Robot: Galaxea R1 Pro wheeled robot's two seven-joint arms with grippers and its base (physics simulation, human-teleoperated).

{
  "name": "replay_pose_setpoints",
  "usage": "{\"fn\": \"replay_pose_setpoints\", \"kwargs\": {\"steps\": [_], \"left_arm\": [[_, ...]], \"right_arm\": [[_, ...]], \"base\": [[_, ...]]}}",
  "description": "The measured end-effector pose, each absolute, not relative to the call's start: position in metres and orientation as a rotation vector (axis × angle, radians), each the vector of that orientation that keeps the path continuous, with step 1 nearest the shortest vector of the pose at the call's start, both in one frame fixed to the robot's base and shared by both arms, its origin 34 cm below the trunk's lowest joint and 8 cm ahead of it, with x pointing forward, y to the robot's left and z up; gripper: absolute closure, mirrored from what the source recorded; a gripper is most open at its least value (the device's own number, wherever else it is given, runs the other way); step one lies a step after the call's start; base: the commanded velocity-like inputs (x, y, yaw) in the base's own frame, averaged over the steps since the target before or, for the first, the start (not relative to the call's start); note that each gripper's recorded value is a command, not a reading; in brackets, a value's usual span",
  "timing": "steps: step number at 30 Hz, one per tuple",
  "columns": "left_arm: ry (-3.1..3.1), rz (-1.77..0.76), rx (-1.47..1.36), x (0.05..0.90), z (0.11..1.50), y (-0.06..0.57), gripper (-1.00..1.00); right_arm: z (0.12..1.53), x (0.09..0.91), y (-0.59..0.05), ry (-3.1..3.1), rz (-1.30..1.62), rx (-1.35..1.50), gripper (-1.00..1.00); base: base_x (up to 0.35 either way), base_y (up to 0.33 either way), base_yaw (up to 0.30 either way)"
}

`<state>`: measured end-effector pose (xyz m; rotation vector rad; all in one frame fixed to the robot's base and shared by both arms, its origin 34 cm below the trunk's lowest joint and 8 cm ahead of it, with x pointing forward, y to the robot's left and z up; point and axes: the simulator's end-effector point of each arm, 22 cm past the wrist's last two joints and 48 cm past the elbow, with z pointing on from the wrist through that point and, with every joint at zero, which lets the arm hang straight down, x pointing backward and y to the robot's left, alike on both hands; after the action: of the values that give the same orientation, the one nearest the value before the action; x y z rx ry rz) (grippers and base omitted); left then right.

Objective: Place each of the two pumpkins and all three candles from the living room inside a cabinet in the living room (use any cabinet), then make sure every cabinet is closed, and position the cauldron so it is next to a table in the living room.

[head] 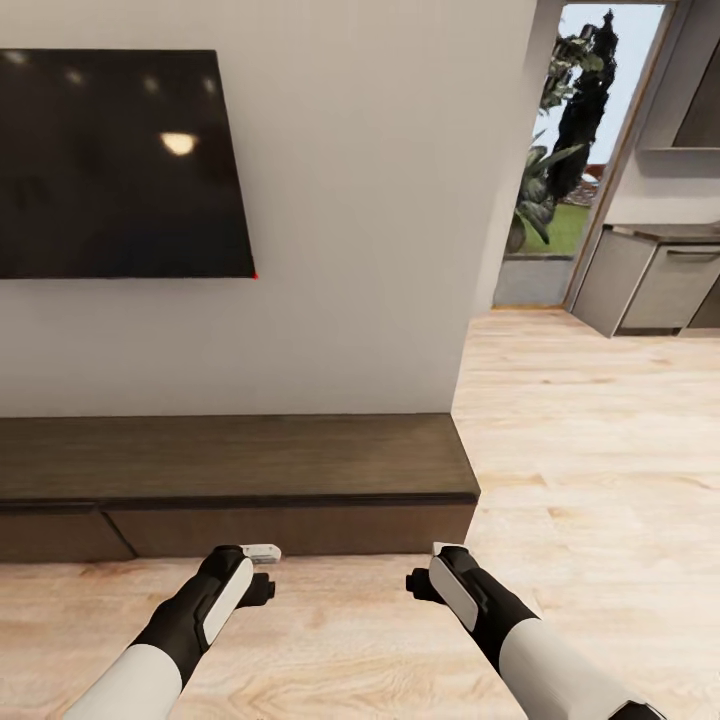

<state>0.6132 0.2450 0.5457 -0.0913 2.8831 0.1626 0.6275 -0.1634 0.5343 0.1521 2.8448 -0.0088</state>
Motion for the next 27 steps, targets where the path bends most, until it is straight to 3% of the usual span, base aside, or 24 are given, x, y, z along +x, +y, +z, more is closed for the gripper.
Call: {"fn": "replay_pose_setpoints", "kwargs": {"steps": [27], "left_arm": [[2.940,0.190,-0.047,0.601,0.568,0.241,-1.00]], "right_arm": [[0.561,0.620,-0.163,2.890,-0.012,0.154,-1.00]], "base": [[0.000,0.000,0.000]]}}
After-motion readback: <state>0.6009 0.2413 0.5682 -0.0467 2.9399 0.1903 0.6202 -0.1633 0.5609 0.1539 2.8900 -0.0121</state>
